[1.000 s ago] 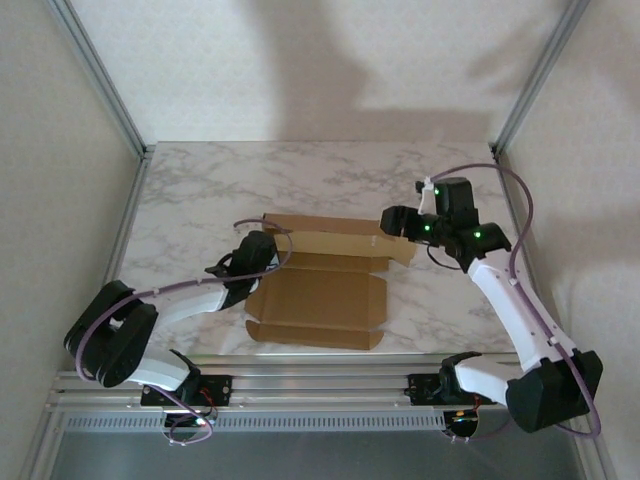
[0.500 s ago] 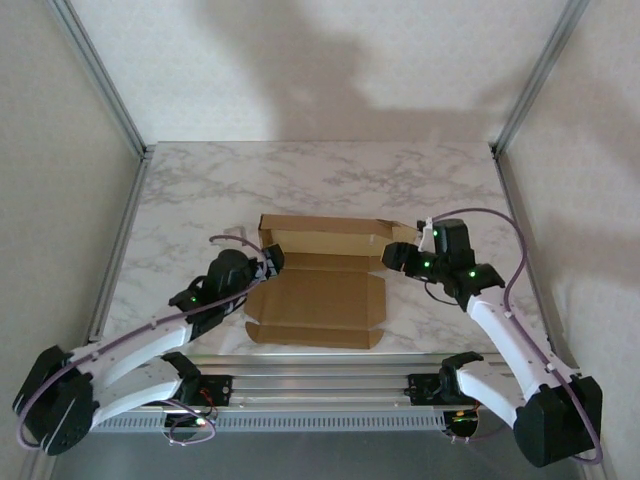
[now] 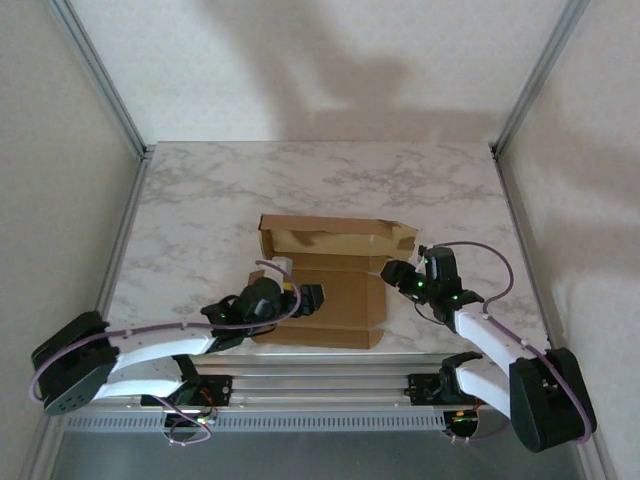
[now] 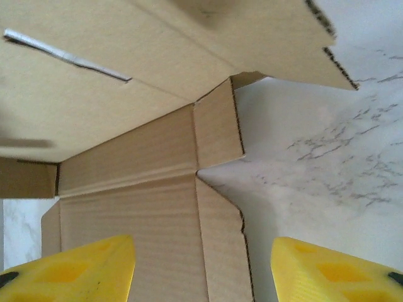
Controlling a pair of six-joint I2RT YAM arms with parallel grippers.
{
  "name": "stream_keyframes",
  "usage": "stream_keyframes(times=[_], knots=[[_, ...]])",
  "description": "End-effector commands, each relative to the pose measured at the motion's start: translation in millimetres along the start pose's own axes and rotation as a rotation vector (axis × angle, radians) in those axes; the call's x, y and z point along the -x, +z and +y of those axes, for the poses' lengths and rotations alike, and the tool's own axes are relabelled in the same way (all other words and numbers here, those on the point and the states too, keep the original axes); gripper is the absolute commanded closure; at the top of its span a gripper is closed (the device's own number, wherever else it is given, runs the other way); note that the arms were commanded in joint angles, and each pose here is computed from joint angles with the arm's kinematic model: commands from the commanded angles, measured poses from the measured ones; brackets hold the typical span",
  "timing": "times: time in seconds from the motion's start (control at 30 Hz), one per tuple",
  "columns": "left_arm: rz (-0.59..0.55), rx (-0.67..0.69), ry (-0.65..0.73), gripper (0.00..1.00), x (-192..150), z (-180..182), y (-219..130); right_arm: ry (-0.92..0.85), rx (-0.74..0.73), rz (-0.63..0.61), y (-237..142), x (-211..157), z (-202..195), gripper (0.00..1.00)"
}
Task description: Fold the paper box
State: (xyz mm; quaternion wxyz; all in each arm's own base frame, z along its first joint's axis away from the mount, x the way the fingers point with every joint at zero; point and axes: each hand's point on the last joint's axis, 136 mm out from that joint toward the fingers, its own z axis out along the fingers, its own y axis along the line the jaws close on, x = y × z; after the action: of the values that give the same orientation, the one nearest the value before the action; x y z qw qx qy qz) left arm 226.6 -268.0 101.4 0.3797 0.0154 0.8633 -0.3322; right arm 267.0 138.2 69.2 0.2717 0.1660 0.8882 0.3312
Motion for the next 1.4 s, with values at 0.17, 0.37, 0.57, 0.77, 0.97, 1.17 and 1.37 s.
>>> stream_keyframes(times=[0.17,0.37,0.57,0.77,0.97,1.17,1.37], knots=[[0.004,-0.086,-0.051,0.01,-19.1,-32.9,27.3,0.024,0.05,-0.11,18.3,27.8,8.6,0.42],[0.051,-0.056,-0.072,0.01,-37.1,-29.3,40.6,0.043,0.032,-0.111,28.0,27.6,1.6,0.42],[0.077,-0.038,-0.099,0.01,-47.1,-27.5,46.0,0.044,0.011,-0.101,38.1,27.2,-2.2,0.42],[0.091,-0.032,-0.109,0.01,-51.2,-26.8,48.4,0.039,0.011,-0.085,49.0,30.6,2.4,0.43],[0.092,-0.014,-0.122,0.01,-54.0,-23.6,48.0,0.02,0.005,-0.064,59.3,26.1,4.1,0.43],[0.108,-0.015,-0.108,0.01,-59.7,-29.7,52.0,-0.043,0.043,-0.11,63.5,41.1,30.9,0.43],[0.11,-0.016,-0.113,0.01,-62.7,-31.7,53.1,-0.064,-0.034,-0.138,60.8,46.2,23.3,0.47]])
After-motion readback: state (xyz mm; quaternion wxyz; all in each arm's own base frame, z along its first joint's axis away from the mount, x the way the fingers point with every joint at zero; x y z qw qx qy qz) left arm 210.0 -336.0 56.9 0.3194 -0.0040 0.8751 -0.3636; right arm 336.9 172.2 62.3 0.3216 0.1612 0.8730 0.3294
